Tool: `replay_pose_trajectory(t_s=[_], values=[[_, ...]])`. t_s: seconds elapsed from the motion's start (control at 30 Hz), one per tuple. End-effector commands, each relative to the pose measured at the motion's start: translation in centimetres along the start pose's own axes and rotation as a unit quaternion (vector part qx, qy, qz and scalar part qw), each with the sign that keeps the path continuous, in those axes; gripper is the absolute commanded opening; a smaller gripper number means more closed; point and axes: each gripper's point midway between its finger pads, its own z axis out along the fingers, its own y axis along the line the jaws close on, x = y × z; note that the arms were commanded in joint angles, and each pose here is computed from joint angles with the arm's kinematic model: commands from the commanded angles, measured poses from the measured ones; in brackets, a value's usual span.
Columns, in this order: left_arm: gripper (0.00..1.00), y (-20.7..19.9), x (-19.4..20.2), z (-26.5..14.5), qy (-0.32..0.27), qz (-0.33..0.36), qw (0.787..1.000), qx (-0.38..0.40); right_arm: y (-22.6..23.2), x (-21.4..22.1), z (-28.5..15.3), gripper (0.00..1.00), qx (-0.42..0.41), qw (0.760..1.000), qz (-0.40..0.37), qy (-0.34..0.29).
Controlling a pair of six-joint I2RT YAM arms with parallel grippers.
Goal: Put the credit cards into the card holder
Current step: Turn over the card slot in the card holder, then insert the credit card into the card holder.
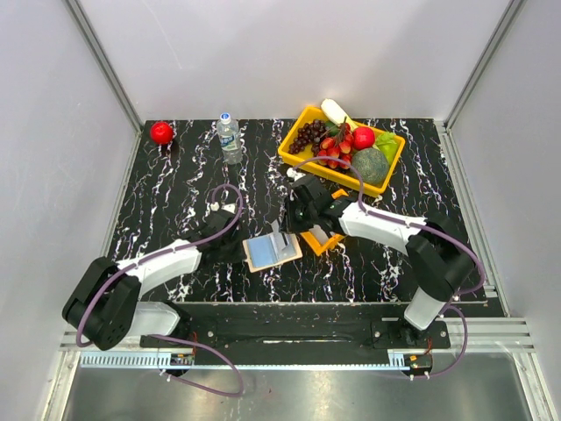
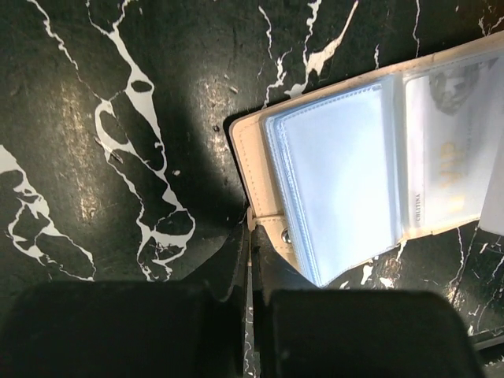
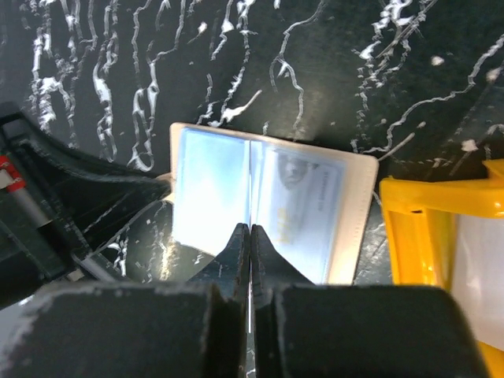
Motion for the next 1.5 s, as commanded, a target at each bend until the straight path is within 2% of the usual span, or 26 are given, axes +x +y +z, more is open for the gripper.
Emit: replay_pose_trajectory(t_s=[0.0,0.33,1.0,1.27,1.47], values=[[0.00,0.2,-1.6,0.0,-0.020,0.019,1.000,-0.014,2.8,-0.7,-0.2,0.00,-0.086,0.996,0.013,0.000],[0.00,0.5,-1.6,0.0,-0.023,0.012,1.000,-0.015,1.2,1.6,1.9,0.00,-0.063,0.996,0.048,0.030],[0.00,-0.2,-1.8,-0.2,-0.028,0.005,1.000,0.007,0.3,3.6,4.6,0.00,-0.068,0.994,0.067,0.057],[0.00,-0.2,-1.9,-0.1,-0.028,0.006,1.000,0.006,-1.1,5.6,5.5,0.00,-0.053,0.993,0.071,0.083],[0.00,-0.2,-1.8,-0.1,-0.027,0.006,1.000,0.006,-1.5,5.7,6.2,0.00,-0.050,0.994,0.066,0.076]])
